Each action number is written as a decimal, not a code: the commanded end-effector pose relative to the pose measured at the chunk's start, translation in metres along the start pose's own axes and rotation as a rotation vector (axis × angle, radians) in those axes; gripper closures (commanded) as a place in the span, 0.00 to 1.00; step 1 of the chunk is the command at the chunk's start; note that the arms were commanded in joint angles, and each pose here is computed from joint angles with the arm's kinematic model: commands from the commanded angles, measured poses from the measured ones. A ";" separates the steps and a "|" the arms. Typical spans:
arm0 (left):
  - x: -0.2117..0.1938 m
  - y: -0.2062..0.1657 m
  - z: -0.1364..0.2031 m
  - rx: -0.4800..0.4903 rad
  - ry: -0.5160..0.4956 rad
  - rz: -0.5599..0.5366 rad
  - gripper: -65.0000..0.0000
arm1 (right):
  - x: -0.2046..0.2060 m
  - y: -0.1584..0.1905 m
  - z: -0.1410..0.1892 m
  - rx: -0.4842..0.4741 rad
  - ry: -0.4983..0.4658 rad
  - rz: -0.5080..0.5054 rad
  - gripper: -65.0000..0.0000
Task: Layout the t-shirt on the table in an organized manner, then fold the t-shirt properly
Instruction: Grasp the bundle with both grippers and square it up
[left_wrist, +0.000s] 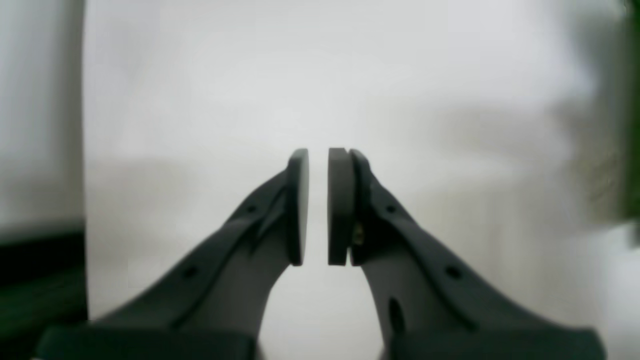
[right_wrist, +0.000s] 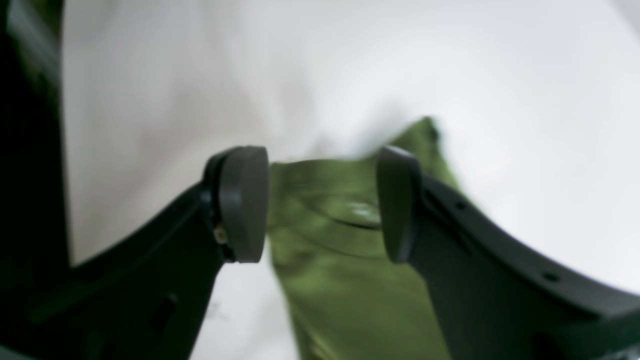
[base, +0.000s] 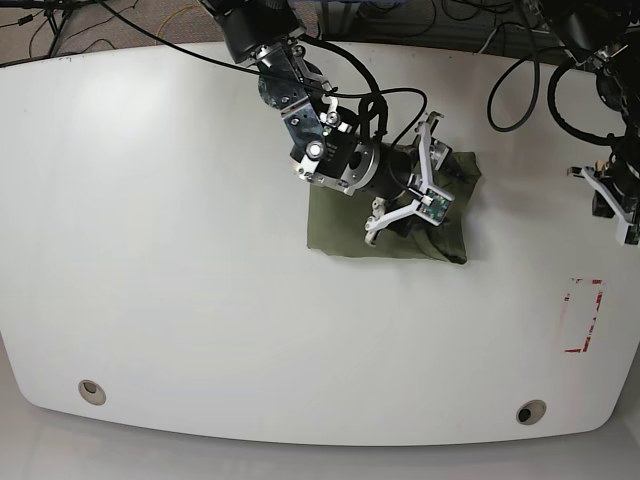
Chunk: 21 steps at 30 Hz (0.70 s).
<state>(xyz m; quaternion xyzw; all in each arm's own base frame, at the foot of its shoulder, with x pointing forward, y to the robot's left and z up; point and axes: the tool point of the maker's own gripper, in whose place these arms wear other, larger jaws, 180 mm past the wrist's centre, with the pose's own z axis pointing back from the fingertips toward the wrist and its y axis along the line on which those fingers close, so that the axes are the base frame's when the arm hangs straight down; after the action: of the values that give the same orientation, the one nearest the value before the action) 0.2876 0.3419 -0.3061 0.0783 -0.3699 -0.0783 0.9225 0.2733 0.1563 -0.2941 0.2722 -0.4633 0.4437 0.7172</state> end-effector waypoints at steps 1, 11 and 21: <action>0.030 0.000 0.011 0.018 -0.082 -0.061 0.92 | 0.014 -0.025 0.011 -0.066 -0.061 -0.028 0.50; 0.072 -0.104 -0.004 -0.190 -0.180 -0.176 0.92 | -0.023 -0.099 0.049 -0.262 -0.017 -0.116 0.52; 0.077 -0.204 -0.010 -0.411 -0.192 -0.245 0.92 | -0.057 -0.133 0.054 -0.286 0.091 -0.096 0.77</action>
<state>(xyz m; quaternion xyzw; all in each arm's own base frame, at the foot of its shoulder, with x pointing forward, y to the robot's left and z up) 0.3266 0.1454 -0.3129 -0.0603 -0.4013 -0.2561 0.8773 0.3472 0.0310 -0.3253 0.1640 -0.4646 0.3491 0.7971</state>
